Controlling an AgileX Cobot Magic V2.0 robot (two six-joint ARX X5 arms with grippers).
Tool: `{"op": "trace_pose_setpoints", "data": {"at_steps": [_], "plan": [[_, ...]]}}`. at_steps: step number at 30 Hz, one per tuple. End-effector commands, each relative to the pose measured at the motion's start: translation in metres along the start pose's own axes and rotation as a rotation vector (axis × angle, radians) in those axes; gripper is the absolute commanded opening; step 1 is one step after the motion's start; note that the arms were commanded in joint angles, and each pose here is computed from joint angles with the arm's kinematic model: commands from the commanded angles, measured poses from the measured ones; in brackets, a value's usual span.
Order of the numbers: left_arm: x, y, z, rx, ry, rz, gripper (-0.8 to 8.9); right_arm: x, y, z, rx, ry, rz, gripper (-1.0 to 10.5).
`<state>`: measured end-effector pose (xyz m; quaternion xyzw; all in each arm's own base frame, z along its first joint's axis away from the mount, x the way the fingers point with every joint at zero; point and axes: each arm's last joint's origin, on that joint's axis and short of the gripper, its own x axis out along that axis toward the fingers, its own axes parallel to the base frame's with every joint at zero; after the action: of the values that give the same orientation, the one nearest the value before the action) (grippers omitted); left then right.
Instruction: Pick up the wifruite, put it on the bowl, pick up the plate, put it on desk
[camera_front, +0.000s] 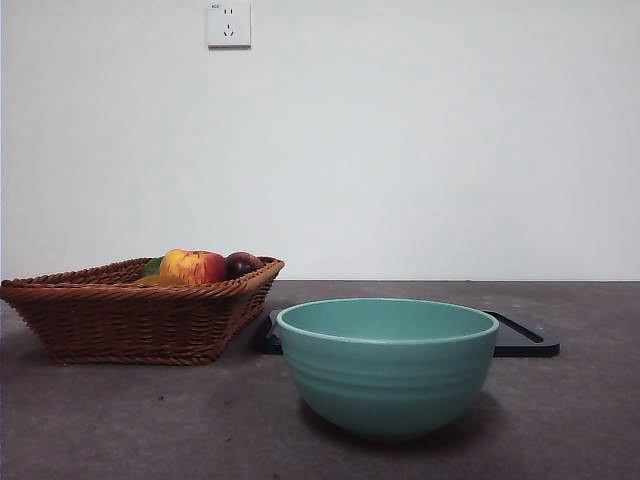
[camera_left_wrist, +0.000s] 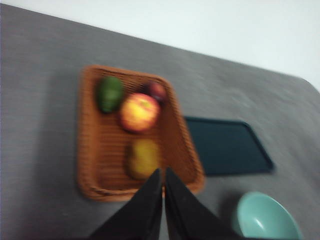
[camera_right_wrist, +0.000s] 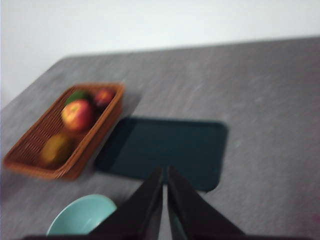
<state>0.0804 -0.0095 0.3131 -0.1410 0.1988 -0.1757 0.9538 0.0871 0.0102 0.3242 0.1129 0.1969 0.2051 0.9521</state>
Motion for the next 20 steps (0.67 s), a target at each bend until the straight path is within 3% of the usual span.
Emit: {"op": "trace_pose_setpoints", "data": {"at_steps": [1,13,18,20], "plan": [[0.001,-0.006,0.012,0.047,0.046,-0.045,0.1,0.003,0.004,0.012,-0.056,0.053,0.044,0.1],[0.025,-0.029,0.038,0.121,0.324,-0.197,0.1,0.022,0.027,0.025,-0.153,0.371,0.26,0.1],[0.031,-0.032,0.036,0.129,0.362,-0.221,0.11,0.025,0.033,0.024,-0.178,0.396,0.306,0.1],[0.031,-0.032,0.036,0.129,0.362,-0.22,0.85,0.025,0.033,0.024,-0.179,0.391,0.306,0.2]]}}
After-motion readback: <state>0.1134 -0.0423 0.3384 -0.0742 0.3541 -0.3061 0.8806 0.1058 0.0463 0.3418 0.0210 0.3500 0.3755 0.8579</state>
